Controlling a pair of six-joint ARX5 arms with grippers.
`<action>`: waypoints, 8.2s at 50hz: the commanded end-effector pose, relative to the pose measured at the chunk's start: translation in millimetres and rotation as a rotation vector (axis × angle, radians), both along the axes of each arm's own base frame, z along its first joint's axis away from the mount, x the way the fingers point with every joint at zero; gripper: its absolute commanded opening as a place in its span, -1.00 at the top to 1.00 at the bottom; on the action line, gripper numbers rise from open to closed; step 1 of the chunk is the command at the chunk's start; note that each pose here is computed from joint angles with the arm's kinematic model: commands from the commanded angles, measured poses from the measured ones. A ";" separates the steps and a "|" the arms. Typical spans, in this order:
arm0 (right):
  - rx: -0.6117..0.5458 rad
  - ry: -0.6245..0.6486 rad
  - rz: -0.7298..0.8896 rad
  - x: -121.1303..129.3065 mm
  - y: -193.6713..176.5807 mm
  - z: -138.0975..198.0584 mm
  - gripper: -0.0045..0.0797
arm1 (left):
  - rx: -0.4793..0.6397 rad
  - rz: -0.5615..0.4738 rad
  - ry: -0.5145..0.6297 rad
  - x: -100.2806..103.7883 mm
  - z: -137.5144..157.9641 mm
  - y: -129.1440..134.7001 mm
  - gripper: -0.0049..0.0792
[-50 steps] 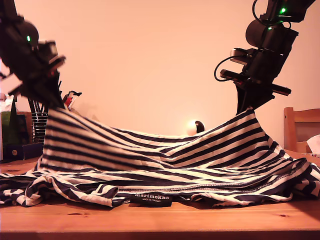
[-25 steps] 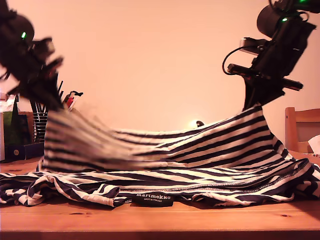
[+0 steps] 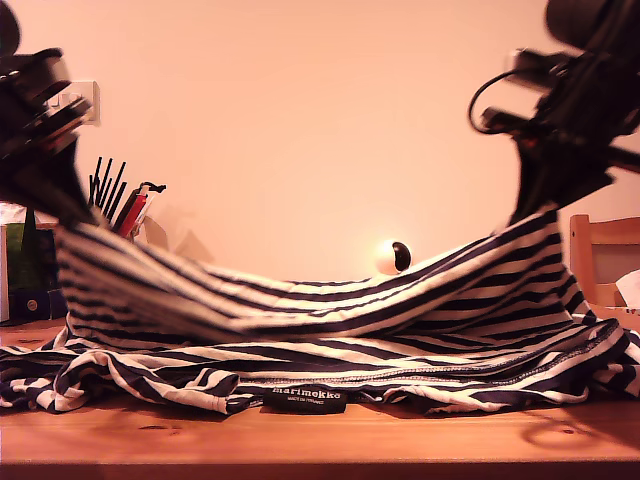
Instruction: Fold the t-shirt in front of you. After folding it, place it to the right side.
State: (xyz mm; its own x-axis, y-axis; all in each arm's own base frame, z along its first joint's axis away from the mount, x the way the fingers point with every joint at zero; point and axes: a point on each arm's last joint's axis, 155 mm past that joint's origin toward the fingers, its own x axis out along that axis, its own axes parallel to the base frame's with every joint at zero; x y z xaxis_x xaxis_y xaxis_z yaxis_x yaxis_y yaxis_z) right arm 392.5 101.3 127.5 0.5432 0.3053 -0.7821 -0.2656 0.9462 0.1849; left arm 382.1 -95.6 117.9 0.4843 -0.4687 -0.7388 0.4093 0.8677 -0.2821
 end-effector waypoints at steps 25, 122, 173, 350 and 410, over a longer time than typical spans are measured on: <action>-0.026 0.182 -0.037 -68.7 -12.7 -70.8 0.92 | 0.051 0.058 0.184 -58.7 -54.9 14.1 0.93; -0.093 0.337 -0.079 -89.6 -35.3 -40.2 -0.09 | 0.451 0.287 0.270 -72.5 -72.0 112.8 0.27; -0.130 0.394 -0.084 -54.8 -58.1 -103.9 -0.22 | -0.055 -0.094 0.122 -61.8 -30.2 -78.8 0.27; 0.765 0.333 0.437 -33.4 350.6 36.8 0.92 | -0.099 0.172 -0.116 -55.4 65.8 1.8 0.29; 0.758 0.364 0.567 -59.0 435.9 -5.7 0.21 | -0.109 0.204 -0.158 -66.8 84.6 13.9 0.29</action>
State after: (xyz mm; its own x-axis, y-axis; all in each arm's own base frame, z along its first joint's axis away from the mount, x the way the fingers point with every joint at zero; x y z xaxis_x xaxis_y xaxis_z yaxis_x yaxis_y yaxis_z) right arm 328.2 534.7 114.4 -0.0694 0.9234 -0.3776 -0.4270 0.3146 0.8478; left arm 314.3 -82.1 205.2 0.6855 -0.4202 -0.5946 0.2741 0.9055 -0.3240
